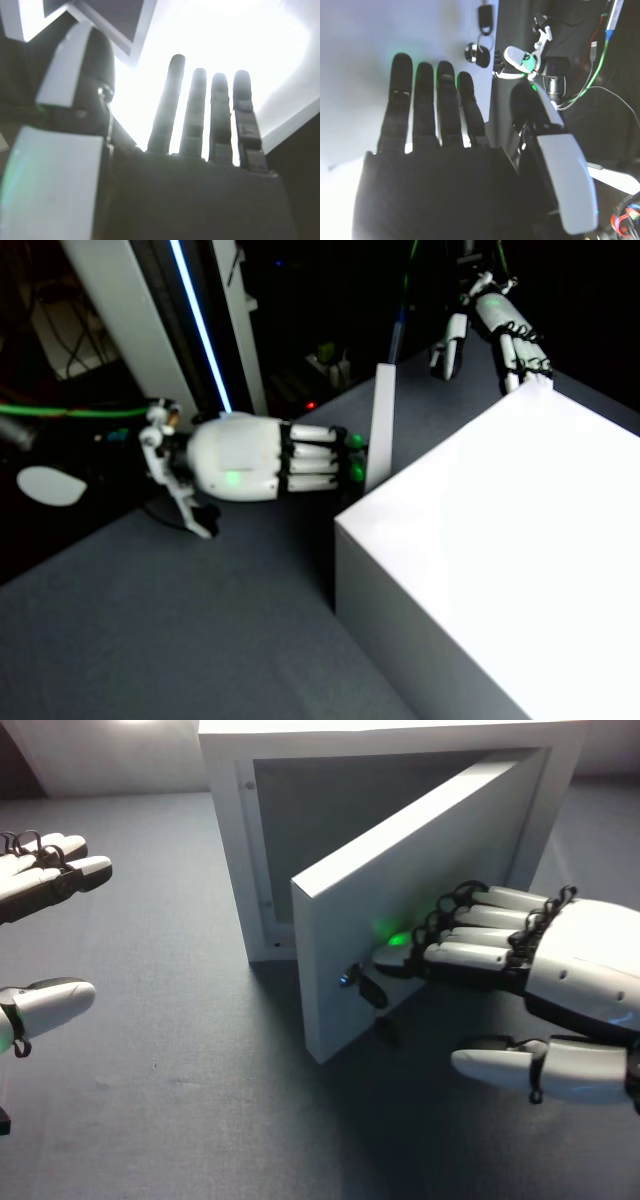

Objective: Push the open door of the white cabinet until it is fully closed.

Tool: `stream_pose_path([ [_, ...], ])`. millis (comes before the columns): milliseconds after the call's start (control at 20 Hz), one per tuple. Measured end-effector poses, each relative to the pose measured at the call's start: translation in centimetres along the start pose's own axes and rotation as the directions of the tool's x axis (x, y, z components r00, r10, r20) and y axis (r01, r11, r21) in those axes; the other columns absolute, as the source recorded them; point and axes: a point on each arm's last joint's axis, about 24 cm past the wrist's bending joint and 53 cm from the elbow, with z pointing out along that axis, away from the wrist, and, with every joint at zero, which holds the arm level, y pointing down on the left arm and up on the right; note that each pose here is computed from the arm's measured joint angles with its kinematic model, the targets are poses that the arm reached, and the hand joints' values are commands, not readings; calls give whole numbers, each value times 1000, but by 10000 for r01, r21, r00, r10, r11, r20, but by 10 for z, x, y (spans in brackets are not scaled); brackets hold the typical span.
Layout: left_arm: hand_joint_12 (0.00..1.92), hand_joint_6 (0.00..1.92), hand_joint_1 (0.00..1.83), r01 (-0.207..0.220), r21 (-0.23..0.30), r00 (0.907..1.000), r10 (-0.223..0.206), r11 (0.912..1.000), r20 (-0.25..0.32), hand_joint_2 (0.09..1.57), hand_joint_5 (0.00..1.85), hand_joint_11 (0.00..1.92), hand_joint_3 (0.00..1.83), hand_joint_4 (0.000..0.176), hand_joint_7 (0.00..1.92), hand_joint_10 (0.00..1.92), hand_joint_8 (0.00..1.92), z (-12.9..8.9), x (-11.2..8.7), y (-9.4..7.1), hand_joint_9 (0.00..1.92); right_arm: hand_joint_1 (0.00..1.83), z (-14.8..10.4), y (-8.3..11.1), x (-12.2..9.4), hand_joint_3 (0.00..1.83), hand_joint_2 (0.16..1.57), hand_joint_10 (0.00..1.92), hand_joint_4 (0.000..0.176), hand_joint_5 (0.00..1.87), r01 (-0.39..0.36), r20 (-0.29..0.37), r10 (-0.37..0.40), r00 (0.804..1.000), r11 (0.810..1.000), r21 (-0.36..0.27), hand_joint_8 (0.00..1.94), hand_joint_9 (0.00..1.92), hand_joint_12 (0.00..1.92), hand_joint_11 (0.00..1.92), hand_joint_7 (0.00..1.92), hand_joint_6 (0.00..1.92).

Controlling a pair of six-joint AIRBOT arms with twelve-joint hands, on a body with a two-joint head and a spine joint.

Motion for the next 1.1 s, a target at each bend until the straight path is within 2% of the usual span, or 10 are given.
stream_pose_path([
  [100,318,2,524,-8,-8,10000,8,10000,-7,1249,245,0,0,0,73,3,1,0,0,0,23,526,6,-1,4,0,1344,296,0,203,-3,-80,3,10000,10000,-13,1,103,1189,0,211,2],
  [300,382,0,504,-4,-14,10000,4,10000,-6,1255,234,0,2,0,68,1,0,0,0,0,20,556,15,-2,6,0,1321,205,0,186,-44,-100,43,9999,10000,-51,1,145,1151,0,206,0],
  [450,380,0,490,-3,-22,10000,3,10000,-6,1258,223,0,1,0,63,0,0,0,0,1,20,562,19,-4,7,0,1299,81,0,123,-45,-122,45,9999,10000,-19,0,91,778,0,101,0],
  [500,370,0,478,1,-15,10000,-1,10000,-3,1261,220,0,2,0,61,0,0,0,0,0,17,540,21,-5,8,2,1309,43,0,65,-55,-151,55,9999,10000,22,4,46,517,0,39,0],
  [700,310,2,505,4,-16,10000,-4,10000,-5,1268,231,0,0,0,69,0,0,0,0,1,16,545,25,-13,7,0,1307,0,0,7,-28,-119,30,9999,9997,232,0,0,38,0,0,6],
  [800,300,3,509,12,-16,10000,-12,10000,-6,1269,235,0,0,0,68,0,0,0,1,1,13,508,26,-17,2,4,1317,0,0,1,-69,62,66,10000,9993,362,0,0,7,0,0,1],
  [850,267,2,500,26,-43,10000,-26,10000,0,1268,238,0,0,0,77,1,2,0,1,1,15,356,27,-19,0,7,1331,0,0,0,-12,86,9,10000,9991,433,0,0,14,25,0,0],
  [900,219,1,490,25,-69,10000,-25,10000,-16,1268,229,0,0,0,68,1,2,0,1,2,6,333,28,-20,0,8,1337,0,0,0,1,121,-7,9999,9990,455,0,0,13,14,0,0],
  [1050,326,1,493,27,-85,10000,-27,10000,-36,1267,250,0,0,0,80,4,1,0,2,2,27,341,31,-19,0,10,1372,0,0,0,45,163,-52,9999,9990,453,0,0,0,0,0,0],
  [1100,332,0,477,28,-92,10000,-29,10000,-31,1269,249,0,1,0,73,1,0,0,2,3,23,273,31,-19,-1,11,1380,0,0,0,38,165,-46,9999,9990,455,0,0,0,0,0,0],
])
